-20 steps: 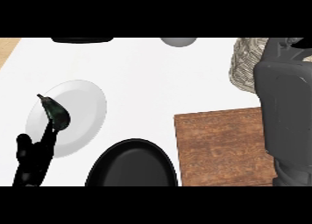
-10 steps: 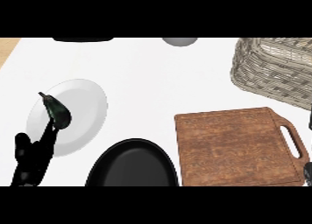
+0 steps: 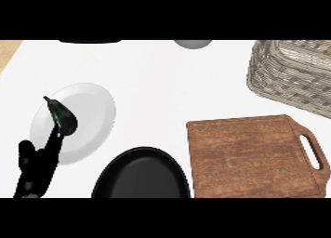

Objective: Pick the cupcake from the cutting board and place it in the basket

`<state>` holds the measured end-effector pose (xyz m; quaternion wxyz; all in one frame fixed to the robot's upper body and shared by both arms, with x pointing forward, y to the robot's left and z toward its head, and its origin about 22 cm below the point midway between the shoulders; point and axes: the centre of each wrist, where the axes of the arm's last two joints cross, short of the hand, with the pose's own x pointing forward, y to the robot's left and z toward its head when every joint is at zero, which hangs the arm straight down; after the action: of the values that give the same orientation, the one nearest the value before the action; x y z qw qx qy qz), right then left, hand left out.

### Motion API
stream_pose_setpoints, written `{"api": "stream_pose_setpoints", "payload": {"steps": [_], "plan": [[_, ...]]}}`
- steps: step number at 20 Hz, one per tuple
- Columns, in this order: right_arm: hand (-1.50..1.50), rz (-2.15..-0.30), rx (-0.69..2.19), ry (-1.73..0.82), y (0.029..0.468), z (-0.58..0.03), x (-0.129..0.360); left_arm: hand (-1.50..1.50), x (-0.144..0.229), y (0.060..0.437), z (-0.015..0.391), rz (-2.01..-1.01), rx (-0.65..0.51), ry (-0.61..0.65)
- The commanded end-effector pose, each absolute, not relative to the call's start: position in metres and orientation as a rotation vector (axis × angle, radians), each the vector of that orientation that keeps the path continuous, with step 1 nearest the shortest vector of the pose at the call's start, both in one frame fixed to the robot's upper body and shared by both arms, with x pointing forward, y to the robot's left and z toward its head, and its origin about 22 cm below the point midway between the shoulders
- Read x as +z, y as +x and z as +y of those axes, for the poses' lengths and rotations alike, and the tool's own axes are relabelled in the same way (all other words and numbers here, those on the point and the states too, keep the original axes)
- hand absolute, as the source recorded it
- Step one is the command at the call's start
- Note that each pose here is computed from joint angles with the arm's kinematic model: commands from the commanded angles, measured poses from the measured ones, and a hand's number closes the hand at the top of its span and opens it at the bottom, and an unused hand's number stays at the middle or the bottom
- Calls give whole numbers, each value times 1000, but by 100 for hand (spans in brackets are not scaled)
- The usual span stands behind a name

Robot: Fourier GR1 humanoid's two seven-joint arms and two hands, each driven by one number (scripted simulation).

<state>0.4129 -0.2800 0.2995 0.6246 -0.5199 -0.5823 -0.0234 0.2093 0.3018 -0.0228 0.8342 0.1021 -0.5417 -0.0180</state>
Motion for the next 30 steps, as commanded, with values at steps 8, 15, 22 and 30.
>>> {"api": "stream_pose_setpoints", "payload": {"steps": [8,15,22,30], "plan": [[150,-1366,-237,-1025,429,-334,250,0,-45,194,298,-1033,-46,160],[150,-1384,-235,-996,429,-360,222,0,-37,212,304,-1046,-40,156],[150,-1153,-54,-1248,417,-397,191,0,-42,198,302,-1011,-35,156],[-150,-1234,-69,-1282,412,-405,206,0,-48,189,294,-1014,-41,150]]}}
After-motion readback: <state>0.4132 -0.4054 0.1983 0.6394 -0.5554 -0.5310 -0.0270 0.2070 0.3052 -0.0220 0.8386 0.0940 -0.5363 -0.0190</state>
